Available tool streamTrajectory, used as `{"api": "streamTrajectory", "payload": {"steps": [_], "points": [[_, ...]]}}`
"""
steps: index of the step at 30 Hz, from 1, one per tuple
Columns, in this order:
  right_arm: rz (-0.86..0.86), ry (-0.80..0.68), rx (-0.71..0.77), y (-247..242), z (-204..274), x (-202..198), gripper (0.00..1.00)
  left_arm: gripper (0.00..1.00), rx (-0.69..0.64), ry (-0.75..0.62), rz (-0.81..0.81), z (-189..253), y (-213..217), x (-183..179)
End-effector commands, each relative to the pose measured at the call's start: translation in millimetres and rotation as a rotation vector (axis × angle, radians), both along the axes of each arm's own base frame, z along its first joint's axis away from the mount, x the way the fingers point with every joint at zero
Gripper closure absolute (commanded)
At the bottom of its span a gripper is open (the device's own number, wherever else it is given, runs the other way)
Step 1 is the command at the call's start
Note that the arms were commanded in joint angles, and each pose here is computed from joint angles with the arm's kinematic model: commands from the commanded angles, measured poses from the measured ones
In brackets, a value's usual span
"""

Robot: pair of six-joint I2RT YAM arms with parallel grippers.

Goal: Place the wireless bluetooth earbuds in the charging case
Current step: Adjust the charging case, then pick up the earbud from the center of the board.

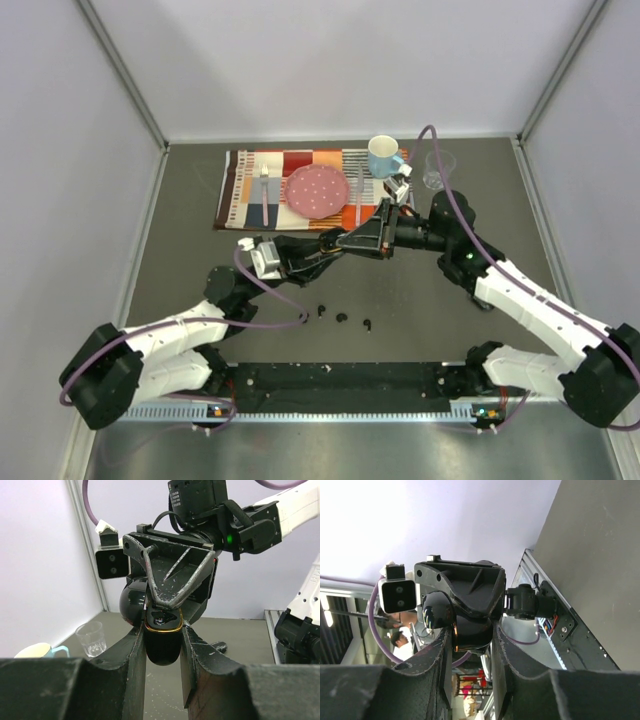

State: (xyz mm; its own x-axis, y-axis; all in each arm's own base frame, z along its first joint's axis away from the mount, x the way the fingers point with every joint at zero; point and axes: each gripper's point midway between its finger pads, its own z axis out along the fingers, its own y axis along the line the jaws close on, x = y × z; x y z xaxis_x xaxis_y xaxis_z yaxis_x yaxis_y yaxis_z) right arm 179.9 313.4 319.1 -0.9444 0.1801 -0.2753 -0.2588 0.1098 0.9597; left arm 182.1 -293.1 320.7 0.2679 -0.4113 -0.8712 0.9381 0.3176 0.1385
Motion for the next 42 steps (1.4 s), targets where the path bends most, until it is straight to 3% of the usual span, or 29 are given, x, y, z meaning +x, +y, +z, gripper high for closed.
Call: {"api": "streamTrajectory", "payload": {"steps": [1, 9, 12, 13, 15, 16, 19, 24, 29, 37, 42], "points": [[0.007, -0.109, -0.004, -1, 19, -7, 1.00, 1.00, -0.042, -0.015, -0.015, 20, -2, -1], [-0.013, -0.121, -0.018, -2, 16, -5, 0.97, 1.00, -0.043, 0.009, -0.023, 18, -2, 0], [-0.032, -0.124, -0.025, -4, 13, -3, 0.69, 1.00, -0.054, 0.013, -0.008, 18, 0, 1], [-0.038, -0.135, -0.028, -5, 13, -4, 0.52, 1.00, -0.053, 0.017, -0.003, 15, 1, 1], [-0.067, -0.151, -0.038, -8, 14, -1, 0.38, 1.00, -0.057, 0.045, 0.028, 12, 4, 7], [-0.080, -0.166, -0.041, -11, 16, 0, 0.25, 1.00, -0.050, 0.054, 0.037, 8, 5, 8], [-0.121, -0.184, -0.059, -19, 18, 4, 0.17, 1.00, -0.032, 0.076, 0.070, -4, 8, 12], [-0.211, -0.185, -0.127, -40, 6, 11, 0.15, 1.00, -0.057, 0.104, 0.148, -17, 24, 16], [-0.300, -0.150, -0.246, -63, -35, 13, 0.16, 1.00, -0.069, 0.124, 0.229, -30, 45, 15], [-0.301, 0.022, -0.634, -95, -157, 2, 0.42, 1.00, -0.027, 0.126, 0.196, -37, 53, -4], [-0.247, 0.016, -0.773, -92, -187, -9, 0.50, 1.00, -0.016, 0.102, 0.173, -38, 57, -15]]}}
